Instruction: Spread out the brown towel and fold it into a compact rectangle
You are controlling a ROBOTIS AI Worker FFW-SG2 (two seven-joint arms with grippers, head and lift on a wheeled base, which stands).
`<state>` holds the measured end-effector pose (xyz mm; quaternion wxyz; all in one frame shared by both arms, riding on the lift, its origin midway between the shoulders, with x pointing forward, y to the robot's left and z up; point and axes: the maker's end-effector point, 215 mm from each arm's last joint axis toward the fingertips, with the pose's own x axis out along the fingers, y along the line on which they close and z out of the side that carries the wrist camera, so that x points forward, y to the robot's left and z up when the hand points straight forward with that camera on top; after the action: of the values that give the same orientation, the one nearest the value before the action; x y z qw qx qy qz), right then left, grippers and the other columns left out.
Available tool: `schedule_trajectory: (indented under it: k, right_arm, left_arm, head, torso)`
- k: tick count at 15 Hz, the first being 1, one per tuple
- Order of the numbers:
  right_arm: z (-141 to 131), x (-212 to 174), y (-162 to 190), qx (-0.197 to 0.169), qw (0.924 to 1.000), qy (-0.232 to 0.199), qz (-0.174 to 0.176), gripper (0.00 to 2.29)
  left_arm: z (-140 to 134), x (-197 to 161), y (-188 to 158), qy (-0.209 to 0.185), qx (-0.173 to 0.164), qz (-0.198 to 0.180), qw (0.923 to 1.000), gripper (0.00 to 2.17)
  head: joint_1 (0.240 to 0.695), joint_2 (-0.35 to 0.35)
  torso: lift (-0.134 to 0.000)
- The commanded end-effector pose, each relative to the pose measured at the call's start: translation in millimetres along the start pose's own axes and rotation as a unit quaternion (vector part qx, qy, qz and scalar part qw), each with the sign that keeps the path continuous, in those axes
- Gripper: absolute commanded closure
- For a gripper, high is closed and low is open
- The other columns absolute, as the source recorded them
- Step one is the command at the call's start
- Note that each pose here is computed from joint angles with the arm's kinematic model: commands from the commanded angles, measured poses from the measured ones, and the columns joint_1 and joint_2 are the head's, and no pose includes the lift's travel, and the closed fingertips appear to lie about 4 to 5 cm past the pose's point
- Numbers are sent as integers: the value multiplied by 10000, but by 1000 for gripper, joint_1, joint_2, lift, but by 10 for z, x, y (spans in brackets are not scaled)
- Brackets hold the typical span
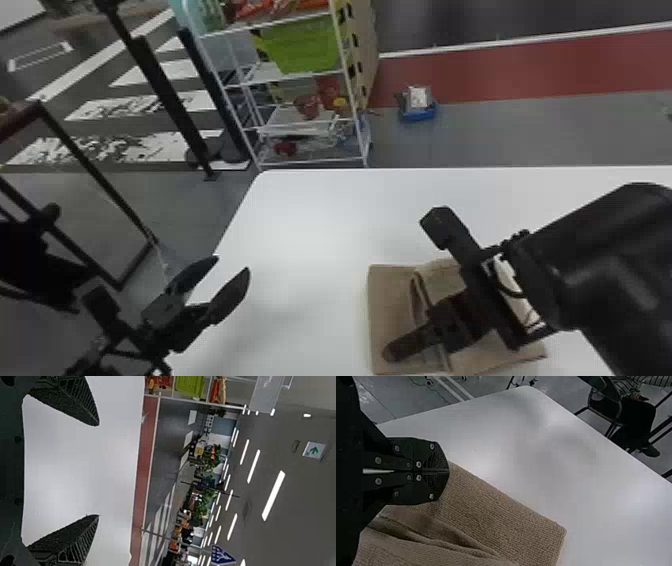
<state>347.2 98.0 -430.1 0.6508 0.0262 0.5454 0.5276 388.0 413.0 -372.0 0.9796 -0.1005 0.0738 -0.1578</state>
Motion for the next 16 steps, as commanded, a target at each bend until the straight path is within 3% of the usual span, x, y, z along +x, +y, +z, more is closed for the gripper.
schedule_trajectory:
  k: [1, 6, 11, 16]
  right_arm:
    - [-39, -21, 47, -102, 9999, 35, 18, 1878]
    - [-200, -250, -104, -208, 9997, 18, -131, 1878]
    - [-257, -305, -195, -5, 9999, -84, -116, 1875]
    - [-440, -387, -507, 146, 9989, 86, -444, 1875]
  left_arm:
    - [-4, -7, 0, -11, -18, 4, 10000, 49]
    - [-22, -4, 2, 3, -29, 10, 10000, 49]
    - [2, 19, -21, -18, -15, -21, 10000, 49]
    - [-23, 37, -40, 5, -26, -43, 10000, 49]
  head:
    - [695, 350]
    - [695, 350]
    - [695, 350]
    - [695, 350]
  torso:
    - [-124]
    - [-124]
    - [-124]
    - [-124]
